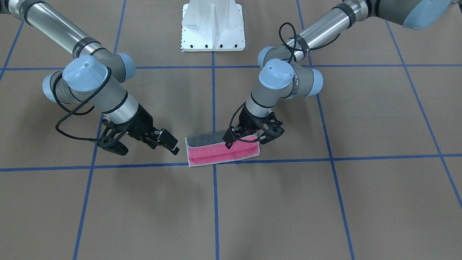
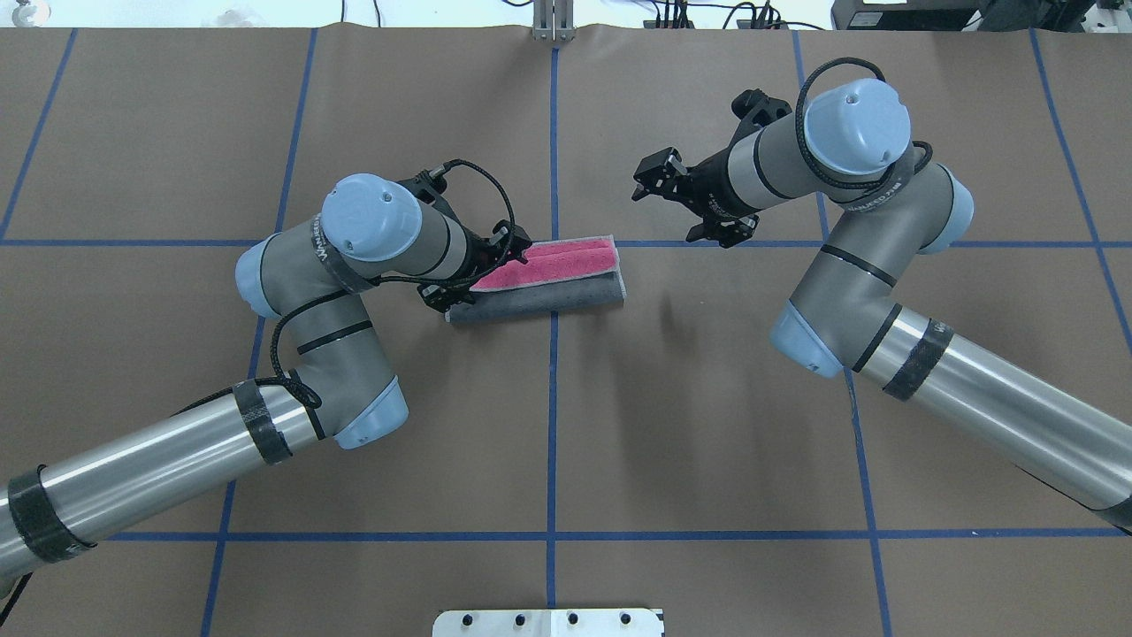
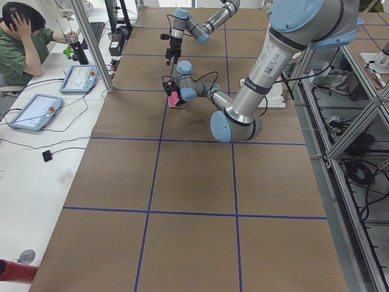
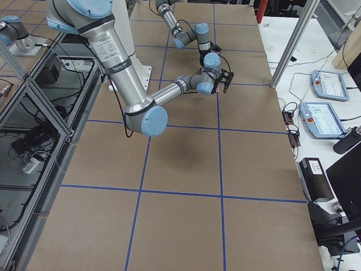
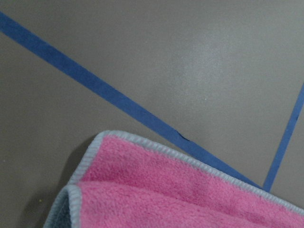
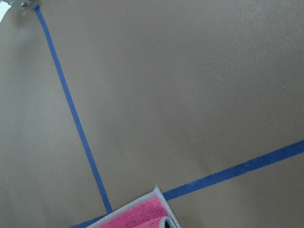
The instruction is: Fold towel twice with both arms
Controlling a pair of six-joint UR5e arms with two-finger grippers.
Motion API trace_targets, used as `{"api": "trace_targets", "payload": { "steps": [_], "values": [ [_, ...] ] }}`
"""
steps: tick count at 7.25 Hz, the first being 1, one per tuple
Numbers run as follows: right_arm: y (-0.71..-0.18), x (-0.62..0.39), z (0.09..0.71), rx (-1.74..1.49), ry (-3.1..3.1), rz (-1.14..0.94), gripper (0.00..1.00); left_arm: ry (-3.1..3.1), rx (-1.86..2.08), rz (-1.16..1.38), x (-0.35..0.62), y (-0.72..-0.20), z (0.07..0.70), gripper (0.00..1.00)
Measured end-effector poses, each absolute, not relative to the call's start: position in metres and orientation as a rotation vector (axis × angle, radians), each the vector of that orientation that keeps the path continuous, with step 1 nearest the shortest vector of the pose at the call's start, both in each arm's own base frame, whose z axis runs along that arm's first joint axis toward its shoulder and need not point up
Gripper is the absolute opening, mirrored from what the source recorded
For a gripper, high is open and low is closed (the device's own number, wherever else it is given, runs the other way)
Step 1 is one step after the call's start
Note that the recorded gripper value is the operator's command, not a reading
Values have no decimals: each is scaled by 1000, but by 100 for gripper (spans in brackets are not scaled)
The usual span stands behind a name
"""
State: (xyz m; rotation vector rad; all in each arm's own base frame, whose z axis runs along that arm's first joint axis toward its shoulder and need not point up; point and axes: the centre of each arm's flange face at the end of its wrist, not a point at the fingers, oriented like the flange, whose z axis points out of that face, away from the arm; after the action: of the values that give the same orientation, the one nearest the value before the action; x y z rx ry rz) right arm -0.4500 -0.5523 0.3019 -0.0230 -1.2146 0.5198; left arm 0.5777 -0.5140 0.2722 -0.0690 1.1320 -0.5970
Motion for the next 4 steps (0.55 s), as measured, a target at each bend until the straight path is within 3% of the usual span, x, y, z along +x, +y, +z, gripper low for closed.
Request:
{"api": "trace_targets", "payload": {
  "steps": [4],
  "values": [
    [-552, -450, 302, -23, -1215, 520, 100, 1137, -28, -625, 583, -530, 257, 99]
  ]
}}
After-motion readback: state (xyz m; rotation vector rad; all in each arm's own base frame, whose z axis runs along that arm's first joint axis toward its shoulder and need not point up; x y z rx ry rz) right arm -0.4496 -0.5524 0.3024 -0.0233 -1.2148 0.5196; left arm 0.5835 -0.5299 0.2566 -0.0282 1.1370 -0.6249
